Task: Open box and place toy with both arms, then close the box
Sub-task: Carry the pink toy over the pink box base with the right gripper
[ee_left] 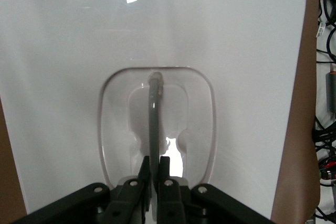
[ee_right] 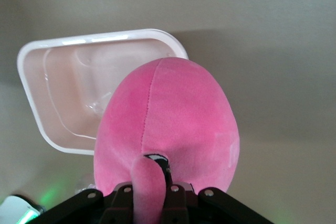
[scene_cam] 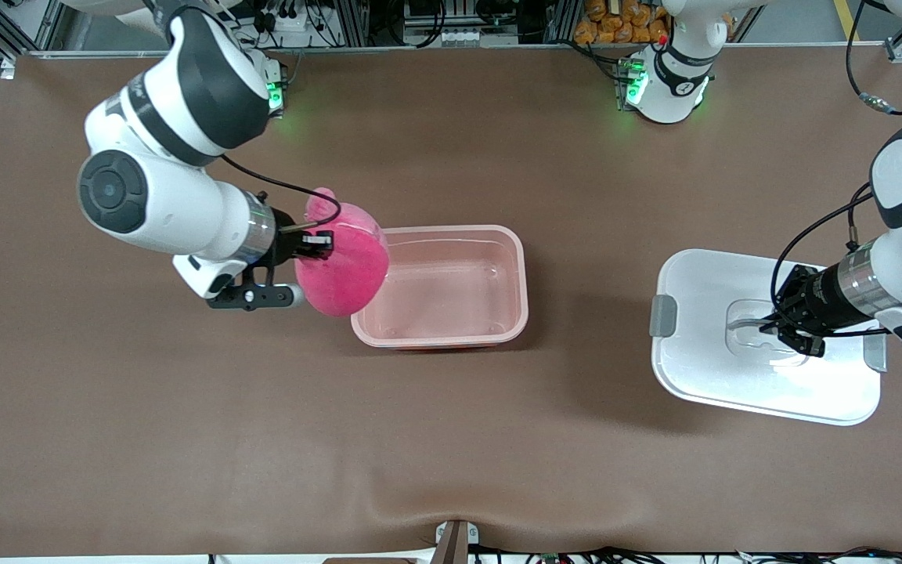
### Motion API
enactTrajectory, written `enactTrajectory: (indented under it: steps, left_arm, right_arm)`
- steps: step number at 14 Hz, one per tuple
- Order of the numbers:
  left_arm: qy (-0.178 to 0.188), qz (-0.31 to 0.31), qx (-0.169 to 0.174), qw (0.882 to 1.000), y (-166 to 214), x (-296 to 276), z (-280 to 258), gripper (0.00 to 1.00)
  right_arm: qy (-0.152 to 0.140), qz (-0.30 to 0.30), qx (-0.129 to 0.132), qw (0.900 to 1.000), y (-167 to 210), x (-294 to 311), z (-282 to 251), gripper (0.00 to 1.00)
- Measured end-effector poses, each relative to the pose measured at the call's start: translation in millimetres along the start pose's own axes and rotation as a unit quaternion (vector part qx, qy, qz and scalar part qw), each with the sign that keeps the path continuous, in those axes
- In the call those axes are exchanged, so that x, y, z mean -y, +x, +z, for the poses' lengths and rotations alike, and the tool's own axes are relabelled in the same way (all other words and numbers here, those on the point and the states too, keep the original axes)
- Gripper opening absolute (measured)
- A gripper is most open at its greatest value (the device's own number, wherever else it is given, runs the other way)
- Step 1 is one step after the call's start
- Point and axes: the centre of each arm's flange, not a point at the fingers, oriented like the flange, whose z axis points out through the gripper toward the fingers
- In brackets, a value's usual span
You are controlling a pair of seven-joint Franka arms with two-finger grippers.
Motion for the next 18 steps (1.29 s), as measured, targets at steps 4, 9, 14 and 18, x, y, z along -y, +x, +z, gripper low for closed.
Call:
enactTrajectory:
  steps: [4,9,14,18]
  left_arm:
    - [0.005,0.005,0.001,1.000,-9,0,5,0.07]
    - [0.010,0.000,0.003,1.000,-17,1,9,0.07]
    - [0.010,0.000,0.003,1.000,-18,1,9,0.07]
    - [0.010,0.001,0.003,1.000,-18,1,9,0.07]
  right_arm:
    - [0.008,0.015,-0.010,1.000,13,23,26,0.11]
    - [0.011,0.029,-0.012,0.999,19,40,52,0.11]
    - [0.004,0.033,0.000,0.999,22,47,75,0.11]
    - [0.002,0.035,0.005,0.999,27,47,90,0.11]
